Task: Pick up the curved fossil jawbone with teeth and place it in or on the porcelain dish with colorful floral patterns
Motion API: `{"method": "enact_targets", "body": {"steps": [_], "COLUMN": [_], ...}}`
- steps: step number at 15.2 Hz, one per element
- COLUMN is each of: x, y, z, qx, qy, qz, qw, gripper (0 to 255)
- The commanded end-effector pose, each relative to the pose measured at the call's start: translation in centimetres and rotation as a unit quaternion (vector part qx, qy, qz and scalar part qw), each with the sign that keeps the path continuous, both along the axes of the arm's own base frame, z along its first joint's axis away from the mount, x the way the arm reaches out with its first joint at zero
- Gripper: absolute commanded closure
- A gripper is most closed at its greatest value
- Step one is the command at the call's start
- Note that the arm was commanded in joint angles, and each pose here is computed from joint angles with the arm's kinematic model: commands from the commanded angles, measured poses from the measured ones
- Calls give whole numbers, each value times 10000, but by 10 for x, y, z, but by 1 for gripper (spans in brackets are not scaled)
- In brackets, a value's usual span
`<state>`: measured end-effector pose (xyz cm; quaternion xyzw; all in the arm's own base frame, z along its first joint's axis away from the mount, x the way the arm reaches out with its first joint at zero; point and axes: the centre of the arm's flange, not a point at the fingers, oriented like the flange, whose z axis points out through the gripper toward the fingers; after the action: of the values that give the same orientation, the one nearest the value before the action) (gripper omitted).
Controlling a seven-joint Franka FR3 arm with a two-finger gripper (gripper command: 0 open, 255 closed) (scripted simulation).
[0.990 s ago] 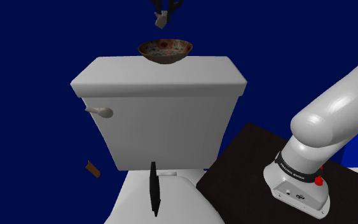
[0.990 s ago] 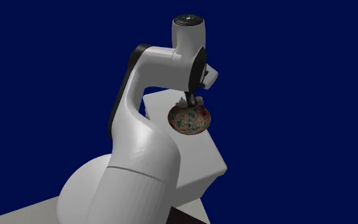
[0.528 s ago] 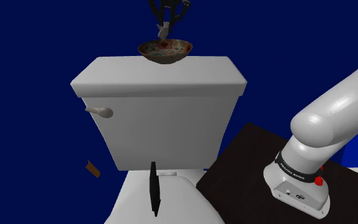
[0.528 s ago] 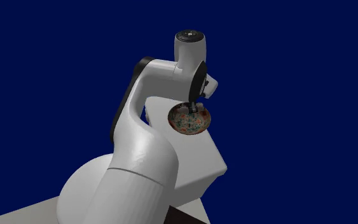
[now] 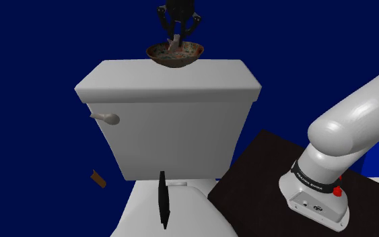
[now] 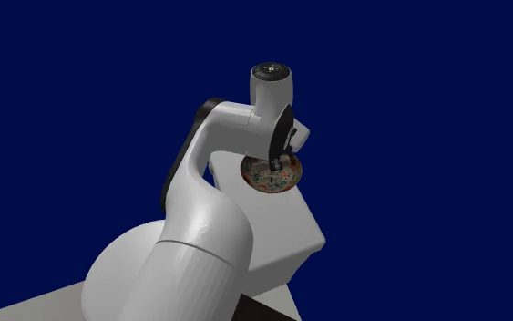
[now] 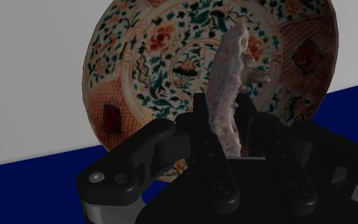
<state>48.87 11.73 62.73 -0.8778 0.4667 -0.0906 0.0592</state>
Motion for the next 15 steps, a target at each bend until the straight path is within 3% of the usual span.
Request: {"method": "enact_targets", "body": {"steps": [1, 5, 6, 11, 15], "x": [0, 0, 0, 0, -10], "y": [0, 0, 0, 0, -1], "z": [-1, -1, -1, -1, 48], "qx": [0, 0, 0, 0, 0], "qy": [-2, -2, -2, -2, -2], "qz": [0, 0, 0, 0, 0], "qw": [10000, 10000, 10000, 10000, 10000], "gripper": [255, 255, 0, 0, 0]}}
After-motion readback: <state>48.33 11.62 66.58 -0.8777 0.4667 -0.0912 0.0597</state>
